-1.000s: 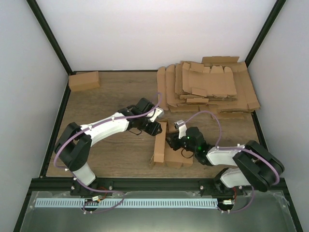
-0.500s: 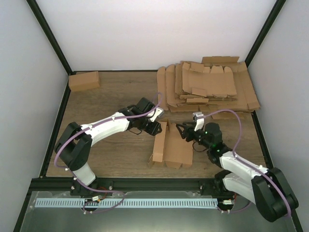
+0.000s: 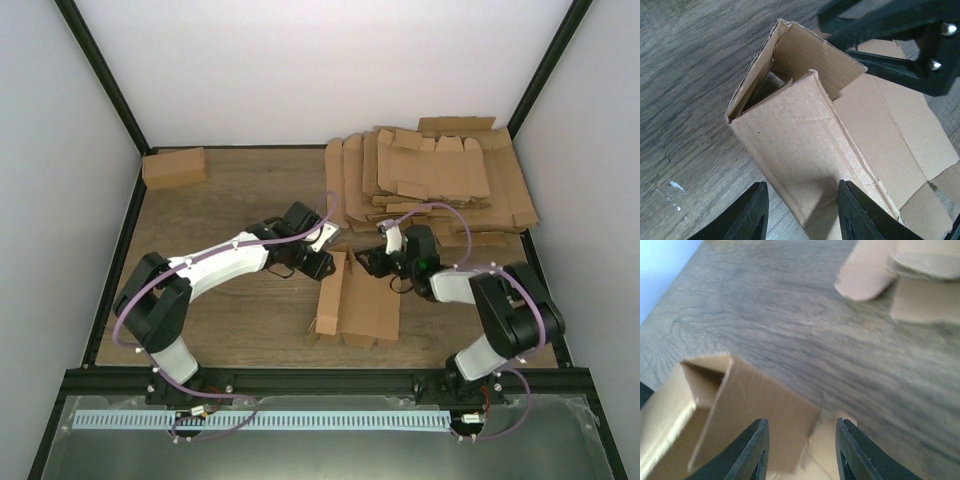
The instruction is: Fold the paper box
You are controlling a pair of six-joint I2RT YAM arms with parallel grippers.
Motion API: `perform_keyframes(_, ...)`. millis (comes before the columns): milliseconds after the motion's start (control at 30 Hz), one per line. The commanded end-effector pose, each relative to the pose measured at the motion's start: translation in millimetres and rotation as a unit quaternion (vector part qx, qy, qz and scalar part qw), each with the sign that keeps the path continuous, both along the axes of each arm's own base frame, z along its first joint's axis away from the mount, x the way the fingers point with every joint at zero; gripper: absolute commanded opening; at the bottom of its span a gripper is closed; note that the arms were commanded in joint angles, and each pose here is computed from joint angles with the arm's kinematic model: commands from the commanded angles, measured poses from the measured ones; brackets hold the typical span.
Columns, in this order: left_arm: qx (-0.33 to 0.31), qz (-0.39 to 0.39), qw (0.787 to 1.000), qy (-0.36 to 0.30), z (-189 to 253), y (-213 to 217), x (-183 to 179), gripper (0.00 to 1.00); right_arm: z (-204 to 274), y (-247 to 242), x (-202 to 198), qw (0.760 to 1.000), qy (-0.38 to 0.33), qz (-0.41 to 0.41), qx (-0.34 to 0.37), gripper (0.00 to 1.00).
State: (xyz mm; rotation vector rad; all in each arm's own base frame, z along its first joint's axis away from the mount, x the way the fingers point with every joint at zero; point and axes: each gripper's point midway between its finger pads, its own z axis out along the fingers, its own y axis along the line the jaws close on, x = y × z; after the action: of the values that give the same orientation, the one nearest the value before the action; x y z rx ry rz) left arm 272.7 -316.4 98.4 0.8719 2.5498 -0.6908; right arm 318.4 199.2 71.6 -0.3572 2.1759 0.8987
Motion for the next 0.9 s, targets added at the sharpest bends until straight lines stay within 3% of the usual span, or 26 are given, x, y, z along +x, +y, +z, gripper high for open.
perform_keyframes(0,-0.005,-0.002,1.000,-0.004,-0.7,-5.7,5.6,0.40,23.3,26.2,13.9,0.995,-0.057,0.084,0.015,0.38)
perform_keyframes(600,-0.047,-0.009,0.999,0.011,4.4,-7.8,20.7,0.41,-3.7,63.3,13.5,0.989,-0.063,0.131,-0.035,0.42)
perform_keyframes(867,-0.063,0.015,0.998,0.012,4.5,1.5,32.2,0.60,-3.6,67.5,24.8,0.988,-0.083,0.121,-0.040,0.43)
